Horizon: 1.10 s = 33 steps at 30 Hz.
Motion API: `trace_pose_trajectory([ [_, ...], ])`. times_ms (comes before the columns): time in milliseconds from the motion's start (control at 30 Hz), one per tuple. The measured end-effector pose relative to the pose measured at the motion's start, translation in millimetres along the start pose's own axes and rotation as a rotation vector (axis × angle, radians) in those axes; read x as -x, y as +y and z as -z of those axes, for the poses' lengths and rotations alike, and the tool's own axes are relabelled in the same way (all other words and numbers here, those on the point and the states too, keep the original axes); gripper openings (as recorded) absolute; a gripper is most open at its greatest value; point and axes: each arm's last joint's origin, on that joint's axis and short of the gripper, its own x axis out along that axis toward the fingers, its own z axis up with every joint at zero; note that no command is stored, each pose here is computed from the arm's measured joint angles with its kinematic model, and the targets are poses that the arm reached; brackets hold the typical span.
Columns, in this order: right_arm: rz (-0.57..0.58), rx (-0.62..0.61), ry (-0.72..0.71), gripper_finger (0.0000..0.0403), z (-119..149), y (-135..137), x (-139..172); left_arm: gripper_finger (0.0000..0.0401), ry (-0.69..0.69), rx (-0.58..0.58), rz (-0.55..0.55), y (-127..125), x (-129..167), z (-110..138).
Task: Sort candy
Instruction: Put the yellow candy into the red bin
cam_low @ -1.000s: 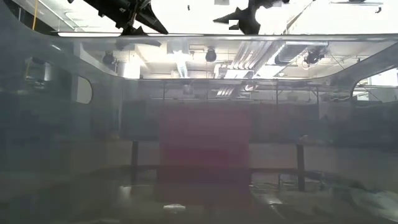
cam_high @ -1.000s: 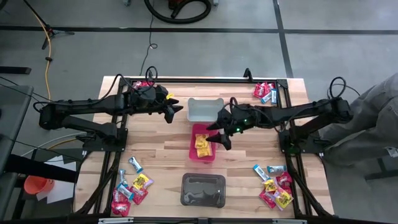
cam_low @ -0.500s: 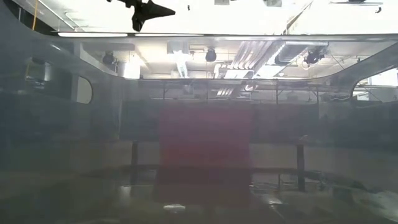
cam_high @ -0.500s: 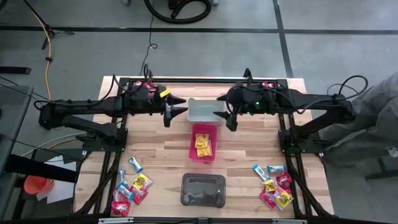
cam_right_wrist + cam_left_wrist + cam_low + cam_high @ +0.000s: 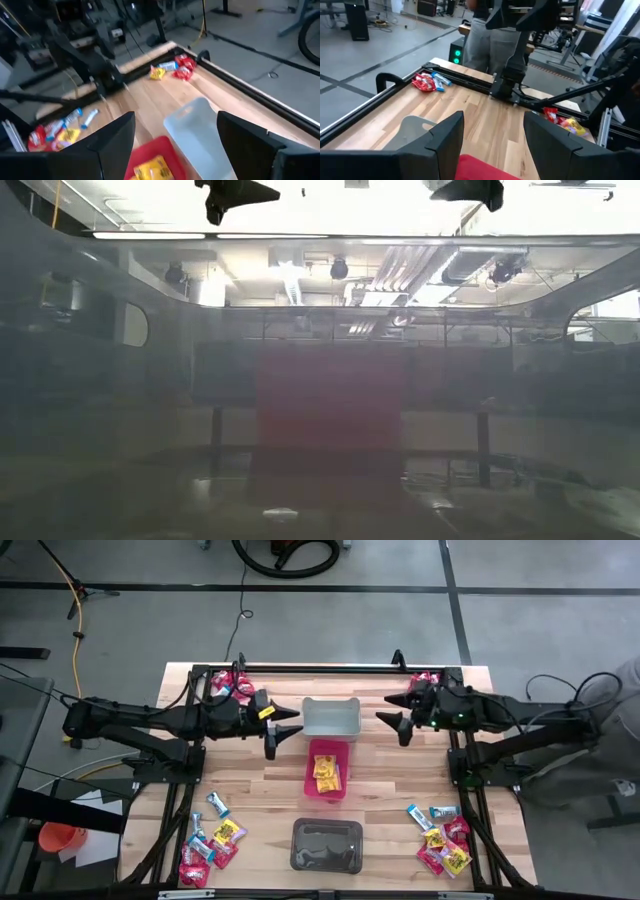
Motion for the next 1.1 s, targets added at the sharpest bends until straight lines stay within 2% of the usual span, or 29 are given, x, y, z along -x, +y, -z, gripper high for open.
trace_pose_trajectory([
  [133,-0.004,-0.010,-0.029,0.0275,0.2,-1.1,-2.0,0.0195,0.017,0.026,-0.067,7.5,-0.9,1.3],
  [267,0.014,-0.011,-0.027,0.0275,0.0,-3.4,-5.6,0.0195,0.143,0.134,-0.276,39.5,-1.2,11.9],
  [467,0.042,-0.011,-0.026,0.0275,-1.1,-7.9,-9.6,0.0195,0.465,0.356,-0.590,114.1,16.7,35.0],
  [667,0.052,-0.028,-0.021,0.0275,-0.7,-9.2,-12.1,0.0195,0.831,0.410,-0.847,162.6,36.2,64.7],
  [900,0.057,-0.058,-0.011,0.0275,0.9,-8.5,-15.9,0.0195,1.017,0.392,-0.947,191.8,28.6,87.8],
  [1100,0.053,-0.064,-0.004,0.0275,1.7,-7.7,-17.3,0.0195,1.136,0.370,-0.953,204.0,22.1,103.8],
])
